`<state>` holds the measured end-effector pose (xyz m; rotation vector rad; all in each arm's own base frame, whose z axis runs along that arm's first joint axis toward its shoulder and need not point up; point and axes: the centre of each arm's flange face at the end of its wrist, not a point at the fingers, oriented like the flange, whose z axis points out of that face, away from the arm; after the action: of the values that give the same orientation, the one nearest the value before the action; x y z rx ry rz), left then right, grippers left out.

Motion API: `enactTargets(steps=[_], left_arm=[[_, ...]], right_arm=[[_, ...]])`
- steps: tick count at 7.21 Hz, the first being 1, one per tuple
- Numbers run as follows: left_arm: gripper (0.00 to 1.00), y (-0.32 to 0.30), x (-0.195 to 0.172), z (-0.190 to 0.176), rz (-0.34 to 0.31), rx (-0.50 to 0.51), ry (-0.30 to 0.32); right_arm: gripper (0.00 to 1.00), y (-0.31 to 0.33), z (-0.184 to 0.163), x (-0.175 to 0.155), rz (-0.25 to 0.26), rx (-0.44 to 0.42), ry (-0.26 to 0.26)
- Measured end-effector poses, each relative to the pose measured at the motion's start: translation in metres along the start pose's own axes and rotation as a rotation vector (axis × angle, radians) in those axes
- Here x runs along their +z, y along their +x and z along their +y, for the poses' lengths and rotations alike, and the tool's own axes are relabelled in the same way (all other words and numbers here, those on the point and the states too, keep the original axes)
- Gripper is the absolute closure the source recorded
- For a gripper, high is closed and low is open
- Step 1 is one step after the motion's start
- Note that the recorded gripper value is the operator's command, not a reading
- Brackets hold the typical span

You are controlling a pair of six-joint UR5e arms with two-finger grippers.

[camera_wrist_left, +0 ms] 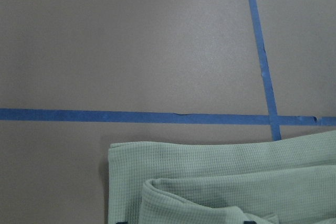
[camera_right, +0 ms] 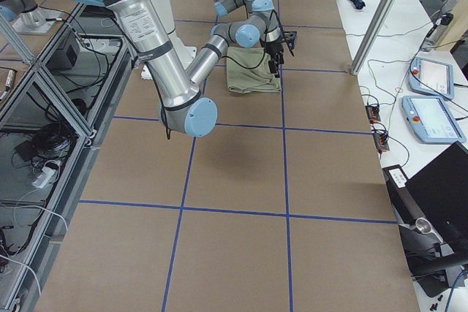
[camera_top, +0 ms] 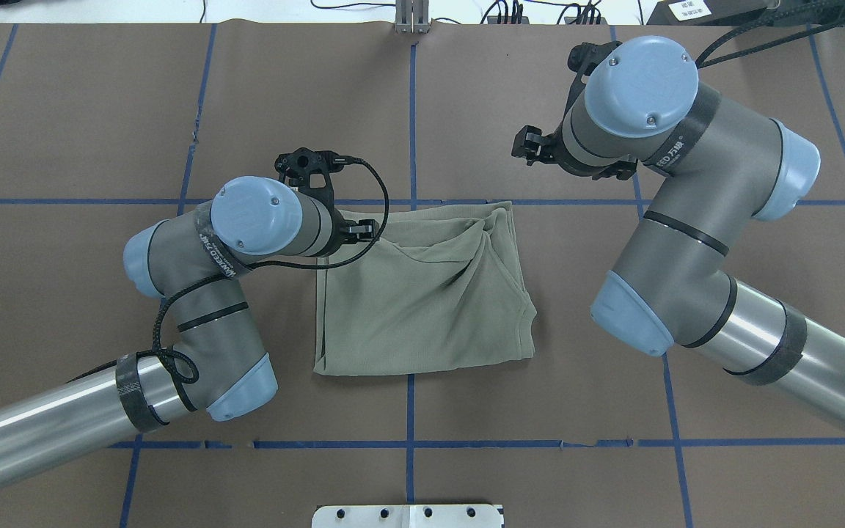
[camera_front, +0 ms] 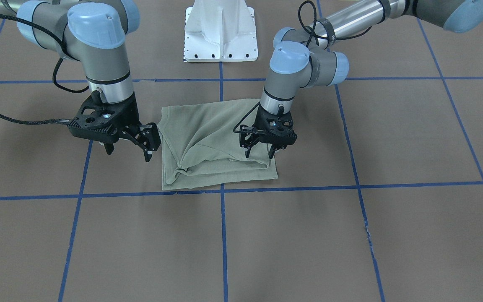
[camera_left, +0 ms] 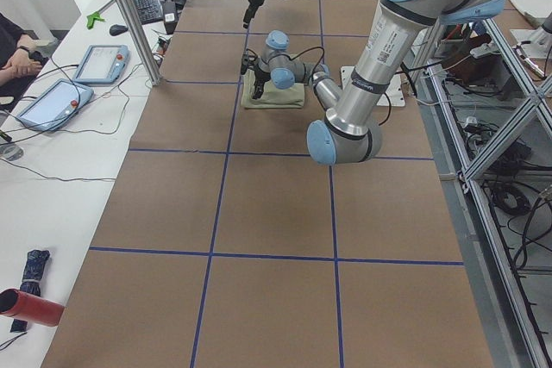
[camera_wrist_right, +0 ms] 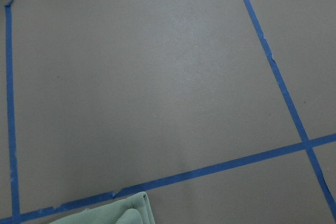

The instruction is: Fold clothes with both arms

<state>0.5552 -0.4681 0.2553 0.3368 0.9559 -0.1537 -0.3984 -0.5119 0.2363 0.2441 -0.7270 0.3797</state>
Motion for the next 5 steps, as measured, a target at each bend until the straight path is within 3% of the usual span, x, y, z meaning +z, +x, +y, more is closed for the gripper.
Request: enactTargets(steps=[1,2,3,5], left_arm=[[0.41,0.002,0.004,0.005,-0.005,0.004,0.003],[0.63,0.002,0.009,0.008,-0.012,0.006,0.004],[0.98,0.002,0.013,0.008,-0.017,0.007,0.003],[1.00,0.002,0.014,0.009,-0.018,0.010,0.003]], right_arm=[[0.00,0.001,0.000,0.001,0.003,0.000,-0.001],[0.00,0.003,0.001,0.004,0.007,0.000,-0.002],[0.00,0.004,0.002,0.005,0.010,0.000,-0.003],[0.00,0.005,0.002,0.006,0.011,-0.001,-0.003]])
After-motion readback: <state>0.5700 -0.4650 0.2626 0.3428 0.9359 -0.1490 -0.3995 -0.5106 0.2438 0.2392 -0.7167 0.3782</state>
